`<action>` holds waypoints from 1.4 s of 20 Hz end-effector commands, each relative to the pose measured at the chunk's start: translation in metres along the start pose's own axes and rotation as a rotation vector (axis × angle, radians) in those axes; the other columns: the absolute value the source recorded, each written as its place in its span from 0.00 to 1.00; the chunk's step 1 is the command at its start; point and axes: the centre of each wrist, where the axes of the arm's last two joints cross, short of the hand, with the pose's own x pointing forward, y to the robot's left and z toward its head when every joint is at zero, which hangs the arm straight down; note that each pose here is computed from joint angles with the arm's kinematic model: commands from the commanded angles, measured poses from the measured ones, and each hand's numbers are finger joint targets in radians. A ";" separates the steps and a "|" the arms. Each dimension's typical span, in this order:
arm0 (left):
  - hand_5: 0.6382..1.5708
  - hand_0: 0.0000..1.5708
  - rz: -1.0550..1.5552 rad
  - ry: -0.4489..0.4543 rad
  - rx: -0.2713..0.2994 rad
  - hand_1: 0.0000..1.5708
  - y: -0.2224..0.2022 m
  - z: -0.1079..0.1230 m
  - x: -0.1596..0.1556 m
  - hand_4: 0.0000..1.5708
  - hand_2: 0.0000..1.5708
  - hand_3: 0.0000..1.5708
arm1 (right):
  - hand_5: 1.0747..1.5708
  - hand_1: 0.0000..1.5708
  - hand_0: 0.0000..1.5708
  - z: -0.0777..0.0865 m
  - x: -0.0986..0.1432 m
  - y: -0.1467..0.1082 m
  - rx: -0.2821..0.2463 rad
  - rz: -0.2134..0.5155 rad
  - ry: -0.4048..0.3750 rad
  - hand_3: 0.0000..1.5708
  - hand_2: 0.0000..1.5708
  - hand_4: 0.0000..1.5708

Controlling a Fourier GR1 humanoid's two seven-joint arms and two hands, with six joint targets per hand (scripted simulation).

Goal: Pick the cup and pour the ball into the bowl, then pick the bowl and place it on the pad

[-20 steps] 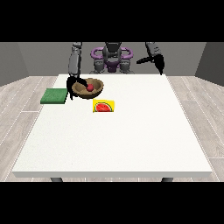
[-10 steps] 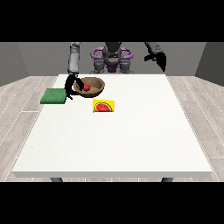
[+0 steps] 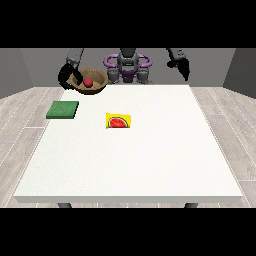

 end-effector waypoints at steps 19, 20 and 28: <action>1.00 0.00 0.049 -0.272 0.154 0.00 0.201 -0.007 0.085 0.82 0.00 0.00 | 1.00 1.00 1.00 -0.018 0.014 -0.164 -0.192 -0.121 -0.137 0.00 1.00 0.55; 1.00 0.00 0.056 -0.324 0.155 0.00 0.193 -0.011 0.085 0.81 0.00 0.00 | 1.00 1.00 1.00 -0.019 0.009 -0.174 -0.225 -0.140 -0.198 0.00 1.00 0.52; 0.99 0.00 0.067 -0.381 0.159 0.00 0.233 0.002 0.084 0.76 0.00 0.00 | 0.99 1.00 1.00 -0.029 0.030 -0.169 -0.281 -0.221 -0.181 0.00 1.00 0.44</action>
